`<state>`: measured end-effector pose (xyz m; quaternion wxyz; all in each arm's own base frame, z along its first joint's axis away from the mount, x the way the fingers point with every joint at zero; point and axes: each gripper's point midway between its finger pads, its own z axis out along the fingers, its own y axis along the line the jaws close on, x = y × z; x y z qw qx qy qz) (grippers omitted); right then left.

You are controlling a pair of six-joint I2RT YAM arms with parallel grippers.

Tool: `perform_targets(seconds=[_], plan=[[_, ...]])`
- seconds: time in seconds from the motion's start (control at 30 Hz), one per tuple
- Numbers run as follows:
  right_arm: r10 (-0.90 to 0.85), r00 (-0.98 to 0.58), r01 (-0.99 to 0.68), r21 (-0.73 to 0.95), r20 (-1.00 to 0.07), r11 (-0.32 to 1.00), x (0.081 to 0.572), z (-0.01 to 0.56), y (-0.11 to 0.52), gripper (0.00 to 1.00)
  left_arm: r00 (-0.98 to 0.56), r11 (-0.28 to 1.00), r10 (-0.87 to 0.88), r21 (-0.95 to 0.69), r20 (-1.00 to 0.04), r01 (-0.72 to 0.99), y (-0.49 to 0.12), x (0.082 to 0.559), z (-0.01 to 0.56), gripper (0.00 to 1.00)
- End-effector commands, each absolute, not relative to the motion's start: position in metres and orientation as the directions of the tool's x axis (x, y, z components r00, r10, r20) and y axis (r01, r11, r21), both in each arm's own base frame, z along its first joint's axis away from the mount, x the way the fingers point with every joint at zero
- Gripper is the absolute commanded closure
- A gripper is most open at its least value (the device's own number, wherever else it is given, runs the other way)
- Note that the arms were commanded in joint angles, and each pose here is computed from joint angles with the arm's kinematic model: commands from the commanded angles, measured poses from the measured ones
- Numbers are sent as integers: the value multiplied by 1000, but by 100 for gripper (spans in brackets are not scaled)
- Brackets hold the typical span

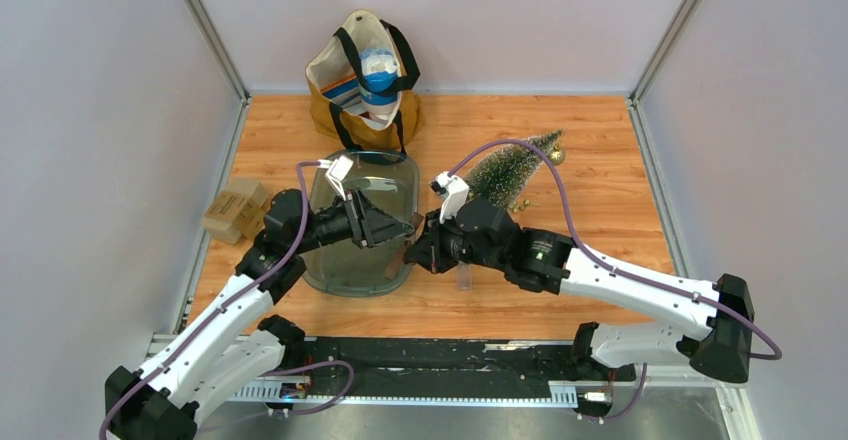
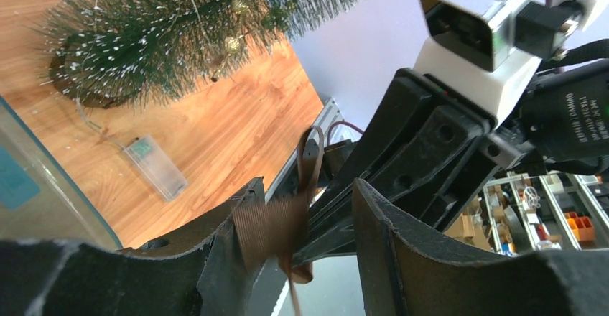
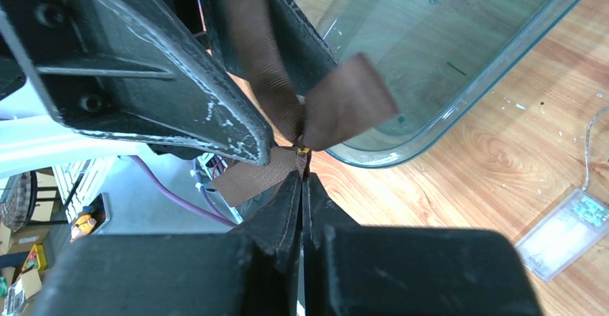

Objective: Decorate the small christmas tree

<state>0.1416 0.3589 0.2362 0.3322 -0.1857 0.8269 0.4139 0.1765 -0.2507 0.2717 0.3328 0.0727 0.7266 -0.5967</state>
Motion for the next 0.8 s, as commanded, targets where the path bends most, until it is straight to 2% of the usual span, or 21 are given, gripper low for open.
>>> perform_targets(seconds=[0.0,0.1,0.23,0.3,0.47,0.67,0.73,0.77], plan=[[36,-684,-582,574,-729,576,147,261,355,96,-724,282,-283,-776,-629,564,-248,171,288,44],[32,-684,-582,573,-728,577,147,260,355,96,-723,289,-273,-771,-635,568,-247,170,287,43],[23,-685,-592,575,-728,565,145,261,356,96,-715,300,-264,-760,-647,577,-247,172,288,48],[15,-685,-597,574,-728,561,144,261,357,96,-712,299,-265,-757,-651,581,-247,172,289,56],[4,-685,-603,571,-728,557,142,260,357,96,-710,306,-264,-755,-653,580,-247,173,288,64],[9,-683,-600,568,-730,563,143,259,354,93,-715,308,-254,-755,-651,578,-247,171,285,84],[20,-679,-598,568,-734,565,144,261,353,91,-714,312,-258,-755,-651,577,-247,173,285,97],[25,-676,-597,567,-736,568,145,262,353,88,-712,311,-259,-754,-653,579,-247,172,286,99]])
